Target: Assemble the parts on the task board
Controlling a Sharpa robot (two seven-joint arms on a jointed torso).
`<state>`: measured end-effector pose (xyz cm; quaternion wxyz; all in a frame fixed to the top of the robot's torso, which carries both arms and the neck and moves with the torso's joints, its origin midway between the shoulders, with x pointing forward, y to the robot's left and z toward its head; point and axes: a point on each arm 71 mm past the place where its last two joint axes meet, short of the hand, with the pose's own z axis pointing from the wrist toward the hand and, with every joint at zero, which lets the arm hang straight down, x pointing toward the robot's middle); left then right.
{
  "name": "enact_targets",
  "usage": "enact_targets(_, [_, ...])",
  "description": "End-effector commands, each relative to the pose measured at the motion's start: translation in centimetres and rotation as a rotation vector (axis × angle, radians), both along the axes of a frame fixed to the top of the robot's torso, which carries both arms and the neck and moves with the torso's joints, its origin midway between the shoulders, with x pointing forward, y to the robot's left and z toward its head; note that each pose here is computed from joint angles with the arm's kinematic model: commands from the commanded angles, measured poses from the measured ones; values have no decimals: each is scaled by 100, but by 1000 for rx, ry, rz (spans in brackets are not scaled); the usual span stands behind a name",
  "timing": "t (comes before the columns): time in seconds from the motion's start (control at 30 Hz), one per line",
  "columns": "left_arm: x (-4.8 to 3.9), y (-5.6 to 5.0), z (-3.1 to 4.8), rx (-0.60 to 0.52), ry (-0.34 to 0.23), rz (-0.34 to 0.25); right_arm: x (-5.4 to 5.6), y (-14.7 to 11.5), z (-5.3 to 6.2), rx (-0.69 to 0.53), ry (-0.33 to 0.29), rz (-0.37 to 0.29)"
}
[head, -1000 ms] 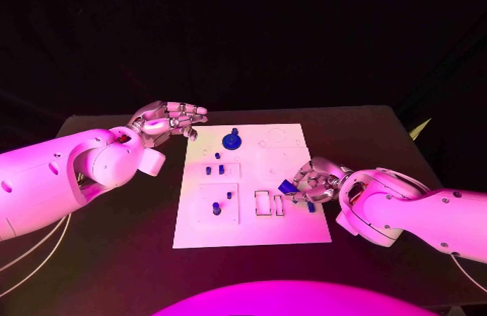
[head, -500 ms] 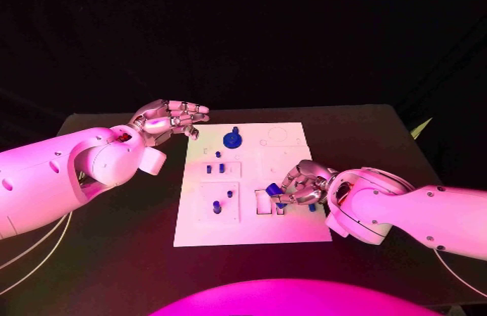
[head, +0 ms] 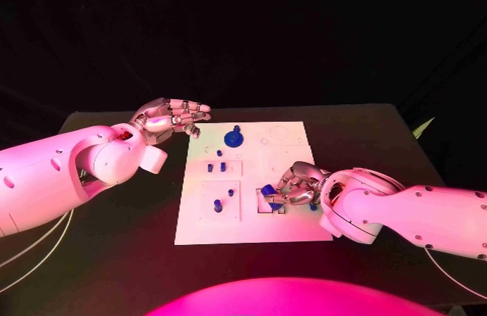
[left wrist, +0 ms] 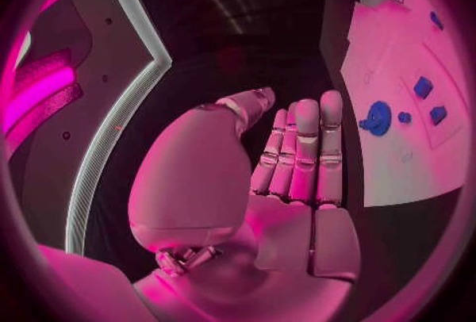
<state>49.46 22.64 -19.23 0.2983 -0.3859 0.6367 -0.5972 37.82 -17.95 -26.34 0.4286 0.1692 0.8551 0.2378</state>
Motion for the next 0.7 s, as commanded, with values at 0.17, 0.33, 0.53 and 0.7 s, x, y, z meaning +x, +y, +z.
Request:
enact_targets(0.17, [-9, -18, 17, -20, -7, -18, -5, 31, -28, -20, 2, 25])
enact_targets(0.33, [-10, -15, 17, -20, -6, -18, 3, 36, -39, -25, 4, 28])
enact_targets(0.53, [-11, -12, 17, -20, -5, -19, 35, 35, -48, -36, -12, 21])
enact_targets(0.7, [-12, -8, 17, -19, -5, -18, 57, 56, -58, -46, -22, 24])
